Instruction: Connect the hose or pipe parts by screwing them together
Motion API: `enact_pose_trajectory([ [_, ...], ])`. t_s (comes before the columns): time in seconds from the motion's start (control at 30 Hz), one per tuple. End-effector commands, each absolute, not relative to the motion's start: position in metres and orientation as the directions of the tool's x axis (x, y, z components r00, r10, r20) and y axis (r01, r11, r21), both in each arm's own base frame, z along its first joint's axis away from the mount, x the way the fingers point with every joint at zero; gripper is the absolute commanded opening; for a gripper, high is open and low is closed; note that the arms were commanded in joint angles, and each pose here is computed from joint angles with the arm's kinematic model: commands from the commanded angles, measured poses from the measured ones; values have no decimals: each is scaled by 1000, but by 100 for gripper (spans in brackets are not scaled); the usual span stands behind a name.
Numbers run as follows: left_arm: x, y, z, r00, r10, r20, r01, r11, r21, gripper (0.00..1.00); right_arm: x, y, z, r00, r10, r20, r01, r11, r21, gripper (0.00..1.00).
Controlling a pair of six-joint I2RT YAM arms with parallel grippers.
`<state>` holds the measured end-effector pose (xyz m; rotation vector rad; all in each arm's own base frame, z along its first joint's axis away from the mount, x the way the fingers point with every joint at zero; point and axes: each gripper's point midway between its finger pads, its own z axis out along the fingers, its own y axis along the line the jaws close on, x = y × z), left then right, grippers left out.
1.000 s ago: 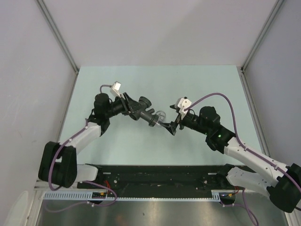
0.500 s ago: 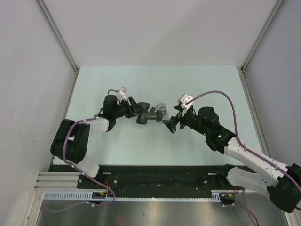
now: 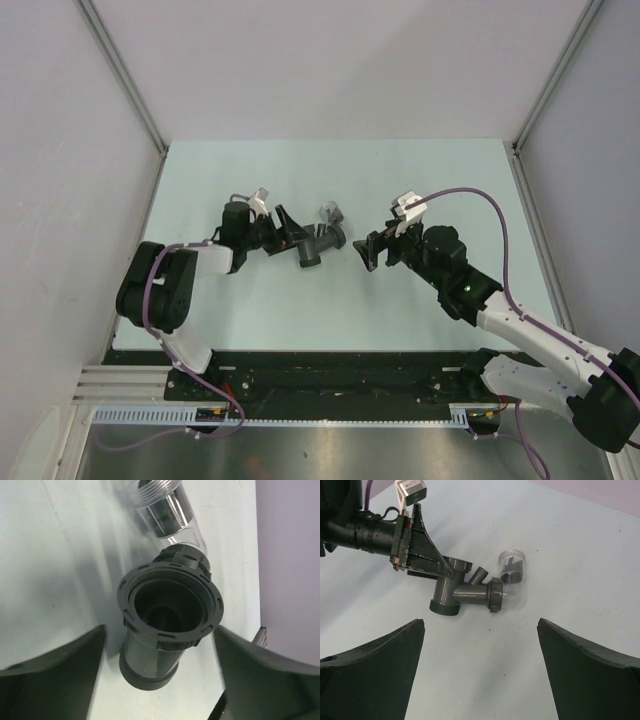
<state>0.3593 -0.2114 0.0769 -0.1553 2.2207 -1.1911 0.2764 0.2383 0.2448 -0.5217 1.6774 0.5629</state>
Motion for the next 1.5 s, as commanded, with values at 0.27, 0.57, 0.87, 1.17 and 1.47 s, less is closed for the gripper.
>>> enact_pose_trajectory([
  [0.27,362,-180,156,-714,-301,-631,266,717,-644,100,269,218,264,-313,135,-940,-474,836,278,100],
  [0.57,314,-180,268,-467,-284,-838,528,670,-521,100,270,189,301,-315,364,-877,-275,849,451,100],
  [0.87,242,-169,308,-274,-316,-908,660,625,-417,100,260,177,292,-346,352,-870,-237,864,443,100],
  [1.17,232,-161,290,-259,-324,-910,641,647,-413,100,259,173,286,-355,336,-873,-218,878,426,100],
  [1.47,233,-160,303,-220,-317,-923,651,656,-381,100,262,174,287,-350,355,-867,-210,872,442,100],
])
